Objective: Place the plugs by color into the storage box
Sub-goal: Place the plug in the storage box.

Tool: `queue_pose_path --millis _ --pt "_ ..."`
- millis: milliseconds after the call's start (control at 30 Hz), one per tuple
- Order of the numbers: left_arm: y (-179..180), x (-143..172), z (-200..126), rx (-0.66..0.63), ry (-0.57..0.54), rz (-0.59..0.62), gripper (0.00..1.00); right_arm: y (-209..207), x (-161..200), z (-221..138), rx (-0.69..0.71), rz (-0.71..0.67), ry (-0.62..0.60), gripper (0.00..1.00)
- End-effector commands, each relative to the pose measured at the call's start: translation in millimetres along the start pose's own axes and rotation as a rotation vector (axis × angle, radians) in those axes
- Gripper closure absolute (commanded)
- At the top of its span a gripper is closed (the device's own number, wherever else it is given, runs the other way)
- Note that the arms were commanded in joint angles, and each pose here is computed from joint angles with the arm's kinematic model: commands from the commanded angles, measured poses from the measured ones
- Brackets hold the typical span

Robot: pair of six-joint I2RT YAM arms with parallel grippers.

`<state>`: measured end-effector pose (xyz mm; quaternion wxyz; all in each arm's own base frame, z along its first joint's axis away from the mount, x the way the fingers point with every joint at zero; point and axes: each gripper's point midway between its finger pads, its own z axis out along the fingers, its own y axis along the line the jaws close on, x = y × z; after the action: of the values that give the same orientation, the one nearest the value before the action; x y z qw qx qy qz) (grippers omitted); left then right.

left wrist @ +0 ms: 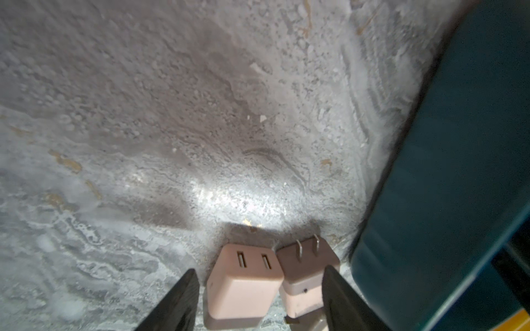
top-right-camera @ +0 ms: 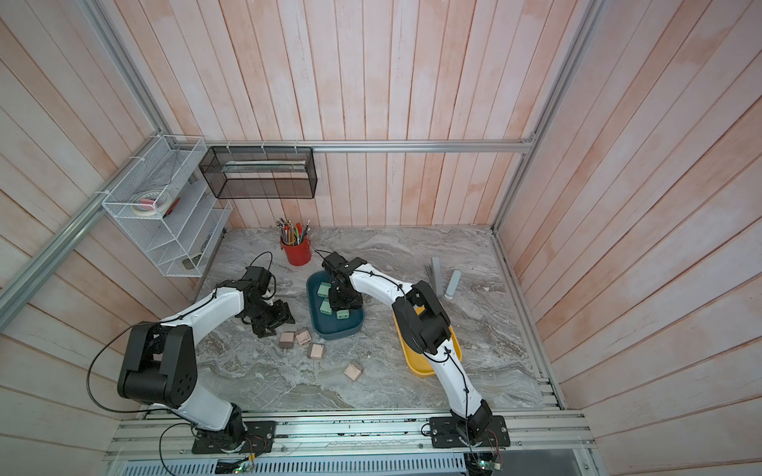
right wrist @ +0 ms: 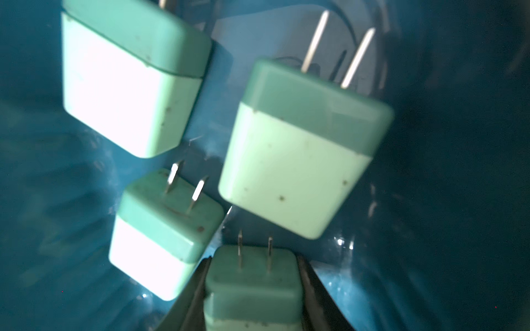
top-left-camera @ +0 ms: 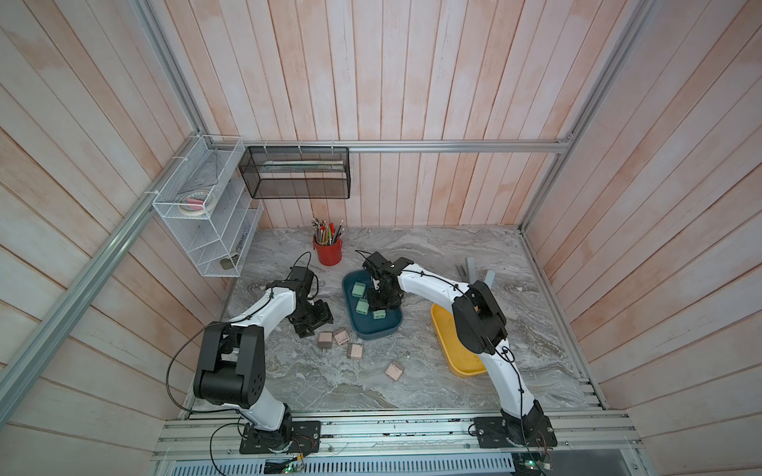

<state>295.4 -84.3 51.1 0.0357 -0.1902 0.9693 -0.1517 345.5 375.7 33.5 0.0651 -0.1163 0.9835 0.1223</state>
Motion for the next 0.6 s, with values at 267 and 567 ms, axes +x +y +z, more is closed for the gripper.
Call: queue_pose_path --millis 267,567 --pt "7.3 4.1 11.0 -0.002 -0.002 0.045 0.30 -3.2 -20.6 -88.1 -0.065 0.024 -0.094 0.42" --pt "5.7 4.9 7.0 -0.002 -0.004 0.049 0.30 -102.1 15.7 -141.6 -0.046 0.201 -0.119 0.39"
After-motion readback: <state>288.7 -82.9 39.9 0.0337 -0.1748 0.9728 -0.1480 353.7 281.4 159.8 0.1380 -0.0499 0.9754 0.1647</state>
